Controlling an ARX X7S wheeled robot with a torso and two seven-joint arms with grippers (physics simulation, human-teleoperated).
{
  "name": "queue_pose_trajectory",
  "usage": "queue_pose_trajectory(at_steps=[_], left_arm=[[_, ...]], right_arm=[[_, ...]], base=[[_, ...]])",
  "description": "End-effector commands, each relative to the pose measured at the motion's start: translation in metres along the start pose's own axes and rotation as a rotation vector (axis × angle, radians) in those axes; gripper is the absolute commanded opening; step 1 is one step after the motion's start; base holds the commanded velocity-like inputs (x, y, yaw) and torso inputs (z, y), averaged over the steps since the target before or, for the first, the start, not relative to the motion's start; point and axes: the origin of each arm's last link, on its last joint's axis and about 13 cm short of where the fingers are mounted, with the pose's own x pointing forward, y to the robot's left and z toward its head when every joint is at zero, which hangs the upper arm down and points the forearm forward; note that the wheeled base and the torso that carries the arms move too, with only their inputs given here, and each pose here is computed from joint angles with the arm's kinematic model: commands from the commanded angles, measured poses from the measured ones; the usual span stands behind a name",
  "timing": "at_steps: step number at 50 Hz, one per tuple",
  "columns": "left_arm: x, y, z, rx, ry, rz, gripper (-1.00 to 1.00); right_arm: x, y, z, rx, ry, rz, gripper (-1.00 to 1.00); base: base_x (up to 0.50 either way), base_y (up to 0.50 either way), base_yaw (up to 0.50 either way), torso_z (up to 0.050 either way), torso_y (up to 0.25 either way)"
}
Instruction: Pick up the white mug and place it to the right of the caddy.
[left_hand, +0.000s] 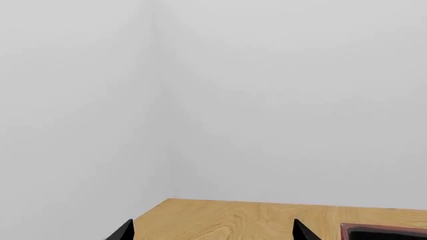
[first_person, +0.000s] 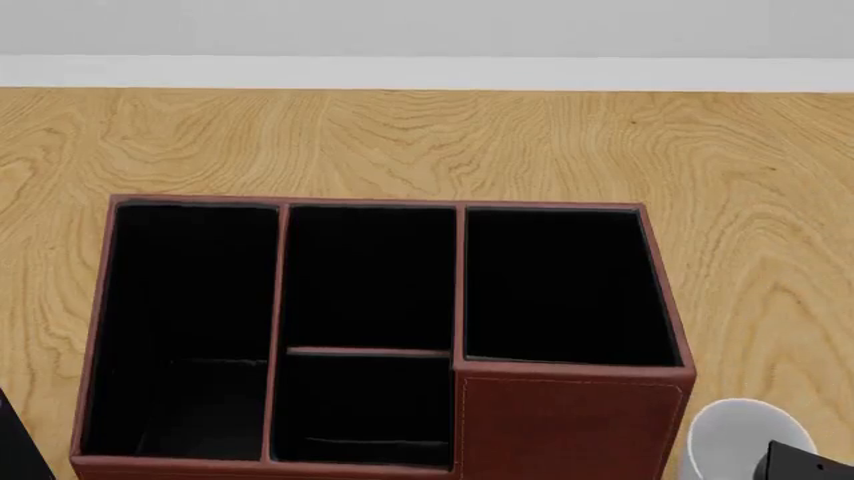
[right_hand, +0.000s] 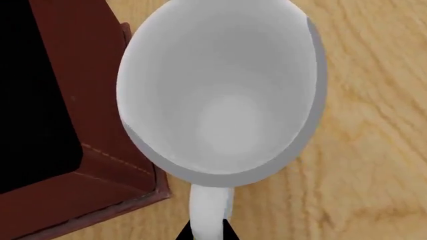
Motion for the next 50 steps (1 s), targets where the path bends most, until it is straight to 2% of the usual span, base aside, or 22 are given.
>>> queue_pose_trajectory(at_steps=[1,36,37,50], left_arm=[[0.000,0.000,-0.001,0.003,0.002,-0.001,1.00],[0.001,-0.005,-0.003,0.010,0.009,-0.009,1.00],[0.001,-0.005,-0.003,0.009,0.010,-0.009,1.00],[0.000,-0.005,-0.003,0.005,0.008,-0.010,1.00]], right_arm=[[0.007,-0.003,-0.003,-0.019,-0.014,-0.005,-1.00],[0.015,-0.008,-0.012,0.015,0.015,0.008,-1.00],[0.016,-0.008,-0.013,0.021,0.017,0.007,1.00],[0.010,-0.011,-0.014,0.044,0.015,0.024,1.00]], base=[[0.01,0.00,0.00,0.000,0.000],[0.01,0.00,0.01,-0.002,0.000],[0.02,0.00,0.01,0.000,0.000],[0.00,0.00,0.00,0.000,0.000]])
